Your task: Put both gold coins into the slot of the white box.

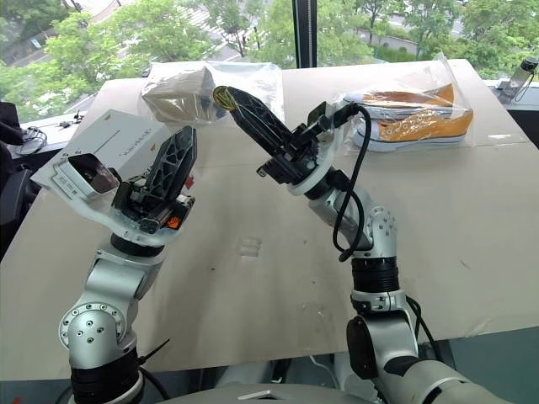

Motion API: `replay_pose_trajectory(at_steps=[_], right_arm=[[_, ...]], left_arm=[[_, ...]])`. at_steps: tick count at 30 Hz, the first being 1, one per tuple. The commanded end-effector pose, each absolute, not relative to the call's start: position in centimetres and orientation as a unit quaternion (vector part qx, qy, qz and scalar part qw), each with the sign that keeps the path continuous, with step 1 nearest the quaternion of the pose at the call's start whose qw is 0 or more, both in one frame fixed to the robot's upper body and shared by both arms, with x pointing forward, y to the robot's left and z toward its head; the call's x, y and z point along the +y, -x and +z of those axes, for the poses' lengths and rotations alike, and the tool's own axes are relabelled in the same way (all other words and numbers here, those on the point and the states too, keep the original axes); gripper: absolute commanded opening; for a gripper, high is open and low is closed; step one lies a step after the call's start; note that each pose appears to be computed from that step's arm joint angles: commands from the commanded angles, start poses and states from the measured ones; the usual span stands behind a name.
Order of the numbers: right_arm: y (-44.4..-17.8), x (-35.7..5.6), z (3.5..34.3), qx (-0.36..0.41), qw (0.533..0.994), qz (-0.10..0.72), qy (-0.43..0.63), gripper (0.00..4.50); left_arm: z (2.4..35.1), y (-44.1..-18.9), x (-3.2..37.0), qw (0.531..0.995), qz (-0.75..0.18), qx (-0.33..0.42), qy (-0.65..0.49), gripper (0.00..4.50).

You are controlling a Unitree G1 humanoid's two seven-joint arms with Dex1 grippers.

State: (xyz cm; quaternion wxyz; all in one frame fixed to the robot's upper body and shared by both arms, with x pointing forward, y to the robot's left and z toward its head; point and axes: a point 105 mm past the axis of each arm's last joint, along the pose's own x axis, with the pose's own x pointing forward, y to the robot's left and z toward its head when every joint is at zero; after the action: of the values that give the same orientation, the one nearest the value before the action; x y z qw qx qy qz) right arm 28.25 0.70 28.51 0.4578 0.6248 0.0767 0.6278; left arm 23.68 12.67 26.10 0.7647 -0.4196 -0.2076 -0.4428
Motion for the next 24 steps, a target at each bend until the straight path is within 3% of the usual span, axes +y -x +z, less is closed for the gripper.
replay_pose_trajectory(at_steps=[1,10,13,16,24], right_arm=[[-27.2,1.1,29.9,0.059,0.46,0.653,-0.599,0.0],[-26.0,1.9,29.0,0.034,0.497,0.688,-0.528,0.0],[-26.0,2.0,28.9,0.032,0.5,0.689,-0.524,0.0],[-26.0,2.0,28.8,0.032,0.5,0.69,-0.522,0.0],[-26.1,2.1,28.3,0.035,0.508,0.688,-0.517,0.0]], left_arm=[[26.7,-23.4,12.3,0.759,-0.455,-0.21,0.415,0.04],[26.8,-22.9,12.0,0.739,-0.477,-0.192,0.435,0.04],[26.8,-22.9,12.0,0.74,-0.476,-0.187,0.436,0.87],[26.6,-23.3,12.2,0.752,-0.46,-0.185,0.434,2.15],[26.9,-22.8,11.9,0.739,-0.477,-0.186,0.438,2.15]])
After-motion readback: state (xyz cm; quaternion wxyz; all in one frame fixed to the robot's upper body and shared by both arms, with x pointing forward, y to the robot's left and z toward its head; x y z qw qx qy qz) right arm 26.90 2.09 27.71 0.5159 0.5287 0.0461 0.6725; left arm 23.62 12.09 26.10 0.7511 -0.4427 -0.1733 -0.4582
